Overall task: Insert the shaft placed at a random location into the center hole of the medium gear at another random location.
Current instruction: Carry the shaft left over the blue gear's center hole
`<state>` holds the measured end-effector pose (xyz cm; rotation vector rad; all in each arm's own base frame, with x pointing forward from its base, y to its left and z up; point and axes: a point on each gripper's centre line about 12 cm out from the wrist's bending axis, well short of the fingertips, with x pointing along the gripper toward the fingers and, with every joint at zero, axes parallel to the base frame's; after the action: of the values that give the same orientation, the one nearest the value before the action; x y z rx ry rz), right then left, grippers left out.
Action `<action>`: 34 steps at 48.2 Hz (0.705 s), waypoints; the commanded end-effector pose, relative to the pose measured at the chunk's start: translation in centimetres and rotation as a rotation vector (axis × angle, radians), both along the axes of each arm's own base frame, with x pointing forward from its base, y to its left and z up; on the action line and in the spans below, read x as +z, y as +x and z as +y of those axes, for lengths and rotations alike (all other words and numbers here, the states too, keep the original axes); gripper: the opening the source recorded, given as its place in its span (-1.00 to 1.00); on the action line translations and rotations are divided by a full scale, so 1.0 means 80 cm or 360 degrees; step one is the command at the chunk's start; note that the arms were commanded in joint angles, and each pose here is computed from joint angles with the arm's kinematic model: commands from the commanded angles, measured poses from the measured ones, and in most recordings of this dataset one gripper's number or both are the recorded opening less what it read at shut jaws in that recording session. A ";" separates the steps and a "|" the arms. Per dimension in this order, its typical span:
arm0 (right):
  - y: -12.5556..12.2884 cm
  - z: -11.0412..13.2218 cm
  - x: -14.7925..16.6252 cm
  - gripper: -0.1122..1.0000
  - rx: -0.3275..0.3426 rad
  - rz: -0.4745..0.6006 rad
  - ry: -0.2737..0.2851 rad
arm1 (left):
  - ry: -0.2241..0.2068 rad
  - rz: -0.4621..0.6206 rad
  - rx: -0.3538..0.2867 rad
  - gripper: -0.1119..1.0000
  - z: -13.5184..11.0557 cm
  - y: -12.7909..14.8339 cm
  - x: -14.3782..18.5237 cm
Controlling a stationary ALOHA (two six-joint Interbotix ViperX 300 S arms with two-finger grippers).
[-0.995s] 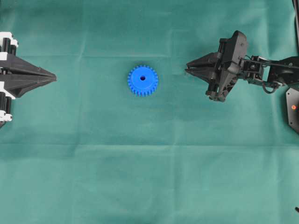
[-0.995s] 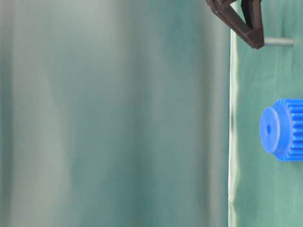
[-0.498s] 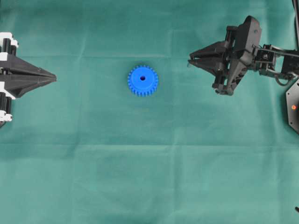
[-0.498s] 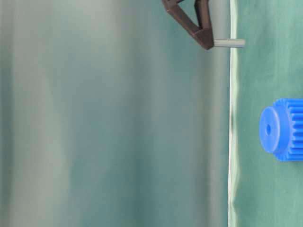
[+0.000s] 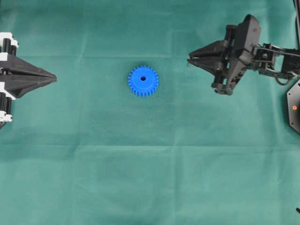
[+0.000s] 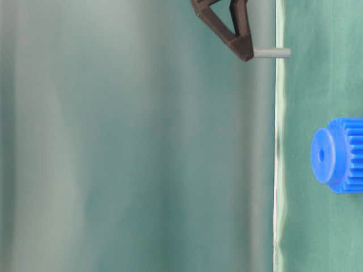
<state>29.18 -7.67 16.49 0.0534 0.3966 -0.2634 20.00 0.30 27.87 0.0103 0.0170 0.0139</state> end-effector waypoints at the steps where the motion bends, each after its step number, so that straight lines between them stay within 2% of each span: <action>1: 0.018 0.001 0.016 -0.57 0.0030 -0.0078 -0.0041 | 0.0000 -0.0027 0.0002 -0.80 0.000 0.003 0.009; 23: 0.101 0.016 0.018 -0.57 0.0145 -0.0101 -0.0042 | -0.0002 -0.0022 0.0002 -0.80 0.000 0.003 0.008; 34: 0.128 0.018 0.016 -0.57 0.0168 -0.0101 -0.0043 | -0.0002 -0.0012 0.0002 -0.80 0.000 0.003 0.007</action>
<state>38.35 -6.22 16.35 0.0326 0.3735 -0.1699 19.97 0.31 27.83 0.0072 0.0215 0.0143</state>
